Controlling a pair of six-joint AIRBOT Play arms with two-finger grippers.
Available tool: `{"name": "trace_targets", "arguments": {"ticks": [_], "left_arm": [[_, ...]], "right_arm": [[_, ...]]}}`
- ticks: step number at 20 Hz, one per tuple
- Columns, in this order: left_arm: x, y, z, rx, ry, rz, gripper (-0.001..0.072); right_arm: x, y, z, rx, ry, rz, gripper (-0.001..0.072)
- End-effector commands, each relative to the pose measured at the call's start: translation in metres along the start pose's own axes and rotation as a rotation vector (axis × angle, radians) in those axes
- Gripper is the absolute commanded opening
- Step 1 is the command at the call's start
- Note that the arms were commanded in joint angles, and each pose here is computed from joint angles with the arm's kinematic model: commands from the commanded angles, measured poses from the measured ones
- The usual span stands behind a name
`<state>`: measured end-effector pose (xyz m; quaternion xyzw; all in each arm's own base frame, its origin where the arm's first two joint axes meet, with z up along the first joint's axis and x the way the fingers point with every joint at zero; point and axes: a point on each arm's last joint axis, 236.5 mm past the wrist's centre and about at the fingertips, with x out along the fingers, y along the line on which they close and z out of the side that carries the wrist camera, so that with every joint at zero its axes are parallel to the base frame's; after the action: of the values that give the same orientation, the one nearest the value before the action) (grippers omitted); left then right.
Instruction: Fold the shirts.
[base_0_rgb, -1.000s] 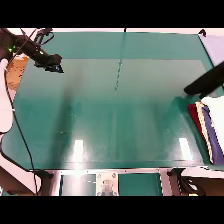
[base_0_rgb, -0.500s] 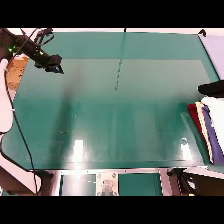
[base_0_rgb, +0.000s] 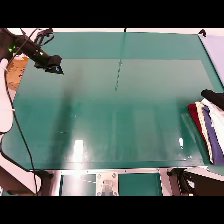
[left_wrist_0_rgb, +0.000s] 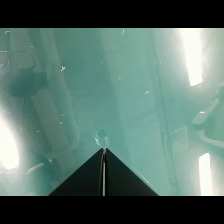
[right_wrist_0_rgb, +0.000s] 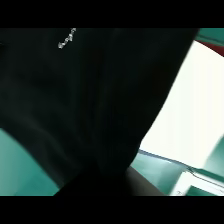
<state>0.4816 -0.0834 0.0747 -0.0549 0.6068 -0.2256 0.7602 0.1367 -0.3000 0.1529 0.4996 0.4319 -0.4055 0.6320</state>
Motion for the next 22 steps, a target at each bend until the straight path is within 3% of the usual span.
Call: {"name": "trace_targets", "arguments": {"ticks": [1,7,8,10,12,14,16,17,18,22], "left_arm": [[-0.001,0.000,0.001,0.001,-0.003,-0.001,0.0024],[-0.001,-0.001,0.004,0.001,-0.017,-0.003,0.0024],[-0.001,-0.001,0.004,0.001,-0.017,-0.003,0.0024],[-0.001,-0.001,0.004,0.001,-0.017,-0.003,0.0024],[-0.001,-0.001,0.006,0.003,-0.028,-0.004,0.0024],[-0.001,-0.004,0.009,0.013,-0.038,-0.016,0.0024],[-0.002,-0.006,0.009,0.013,-0.041,-0.022,0.0023],[-0.002,-0.007,0.009,0.013,-0.041,-0.028,0.0023],[-0.003,-0.012,0.010,0.015,-0.045,-0.044,0.0023],[-0.034,-0.031,0.017,0.001,-0.126,-0.056,0.0023]], "right_arm": [[0.018,-0.057,-0.019,0.071,0.079,-0.213,0.0016],[0.083,-0.084,-0.032,0.093,0.144,-0.251,0.0016],[0.093,-0.087,-0.034,0.096,0.150,-0.251,0.0067],[0.103,-0.091,-0.044,0.102,0.186,-0.256,0.0630],[0.097,-0.090,-0.049,0.105,0.211,-0.259,0.0641],[0.085,-0.079,-0.046,0.113,0.208,-0.233,0.0640],[0.079,-0.038,-0.037,0.087,0.177,-0.101,0.0625],[0.078,-0.009,-0.033,0.052,0.157,-0.016,0.0431],[0.077,0.027,-0.029,-0.009,0.132,0.079,0.0005],[0.080,0.159,-0.049,-0.330,0.048,0.312,0.0016]]}}
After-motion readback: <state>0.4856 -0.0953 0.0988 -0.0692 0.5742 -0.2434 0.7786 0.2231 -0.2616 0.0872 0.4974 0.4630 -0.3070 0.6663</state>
